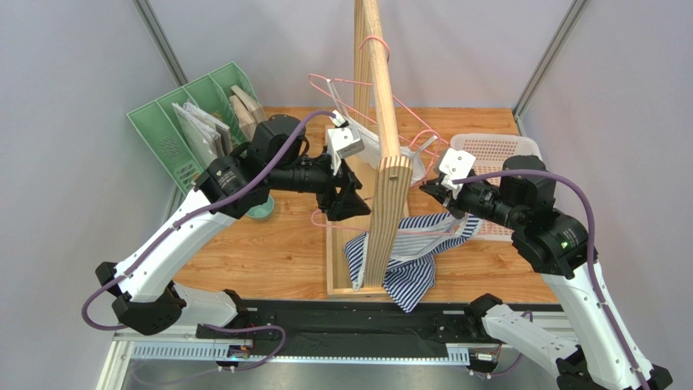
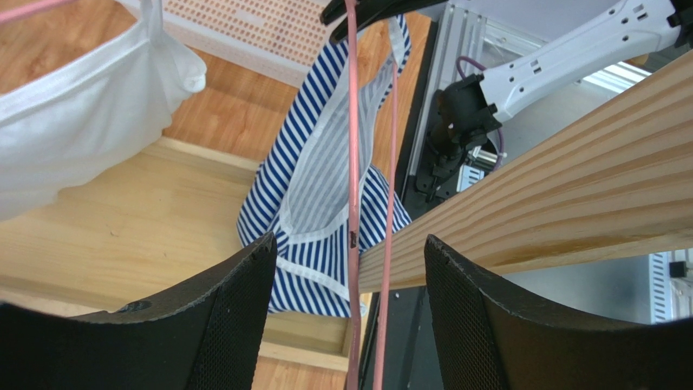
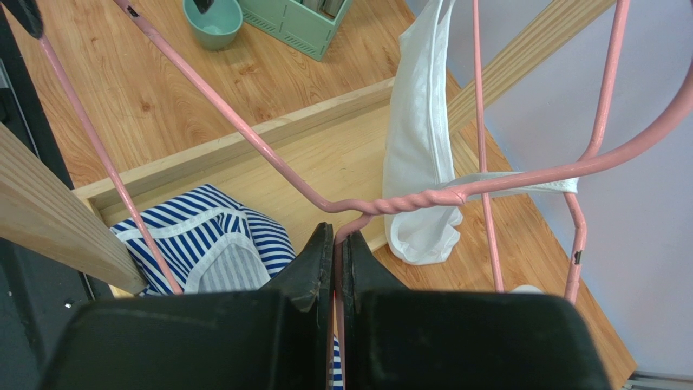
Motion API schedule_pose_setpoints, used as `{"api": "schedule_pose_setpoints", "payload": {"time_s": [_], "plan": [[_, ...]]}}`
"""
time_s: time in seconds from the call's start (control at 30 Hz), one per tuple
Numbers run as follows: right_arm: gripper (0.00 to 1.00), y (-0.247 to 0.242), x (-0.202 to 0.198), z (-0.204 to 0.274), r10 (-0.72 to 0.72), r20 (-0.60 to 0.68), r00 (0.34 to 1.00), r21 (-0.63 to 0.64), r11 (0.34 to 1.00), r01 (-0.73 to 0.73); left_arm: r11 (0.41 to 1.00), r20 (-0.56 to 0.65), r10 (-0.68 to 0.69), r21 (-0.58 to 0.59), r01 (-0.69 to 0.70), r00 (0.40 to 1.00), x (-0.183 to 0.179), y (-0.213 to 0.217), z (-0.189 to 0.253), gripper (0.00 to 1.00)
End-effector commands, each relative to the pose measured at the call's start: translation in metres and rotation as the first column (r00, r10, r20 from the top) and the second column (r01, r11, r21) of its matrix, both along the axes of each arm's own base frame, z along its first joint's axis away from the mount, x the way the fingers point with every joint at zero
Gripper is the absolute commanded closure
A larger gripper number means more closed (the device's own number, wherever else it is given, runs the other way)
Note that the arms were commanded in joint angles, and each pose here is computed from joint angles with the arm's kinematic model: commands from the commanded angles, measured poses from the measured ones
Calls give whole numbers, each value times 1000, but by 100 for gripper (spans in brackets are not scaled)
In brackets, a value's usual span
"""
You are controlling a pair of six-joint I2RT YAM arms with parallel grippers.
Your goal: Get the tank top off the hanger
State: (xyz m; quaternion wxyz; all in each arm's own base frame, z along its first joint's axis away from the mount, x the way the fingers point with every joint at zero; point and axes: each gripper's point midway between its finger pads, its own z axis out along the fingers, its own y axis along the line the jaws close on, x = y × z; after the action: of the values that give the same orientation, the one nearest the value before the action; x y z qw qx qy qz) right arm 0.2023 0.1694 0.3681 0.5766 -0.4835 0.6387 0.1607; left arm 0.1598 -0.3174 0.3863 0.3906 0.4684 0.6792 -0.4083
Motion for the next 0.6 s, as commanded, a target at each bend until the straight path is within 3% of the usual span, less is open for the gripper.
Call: {"api": "schedule_pose_setpoints", "payload": {"time_s": [0.0, 0.1, 0.2, 0.3, 0.33, 0.4, 0.43, 0.57], "plan": [[100, 2, -7, 27, 36, 83, 996, 38, 998, -39, 999, 13, -27, -35, 27, 1000, -4, -2, 0, 29], [100, 4, -6, 27, 42, 75, 996, 36, 998, -45, 999, 4, -17, -32, 17, 1000, -1, -5, -5, 36], [100, 4, -6, 27, 40, 68, 997, 36, 998, -43, 1000, -3, -5, -31, 4, 1000, 3, -7, -9, 51], [100, 4, -5, 26, 35, 56, 998, 40, 999, -37, 999, 3, 6, -46, -5, 1000, 4, -8, -10, 69], [100, 4, -5, 26, 34, 58, 998, 42, 998, -36, 999, 5, 7, -51, -6, 1000, 4, -8, -10, 82], [100, 4, -6, 28, 29, 54, 998, 52, 998, -32, 998, 6, 26, -59, -25, 1000, 7, -7, -12, 88], [100, 4, -5, 30, 19, 58, 998, 58, 998, -22, 998, 10, 28, -65, -27, 1000, 8, -7, -12, 98], [100, 6, -11, 38, 29, 60, 998, 98, 995, -35, 995, 20, 44, -93, -42, 999, 9, -6, -13, 100]]}}
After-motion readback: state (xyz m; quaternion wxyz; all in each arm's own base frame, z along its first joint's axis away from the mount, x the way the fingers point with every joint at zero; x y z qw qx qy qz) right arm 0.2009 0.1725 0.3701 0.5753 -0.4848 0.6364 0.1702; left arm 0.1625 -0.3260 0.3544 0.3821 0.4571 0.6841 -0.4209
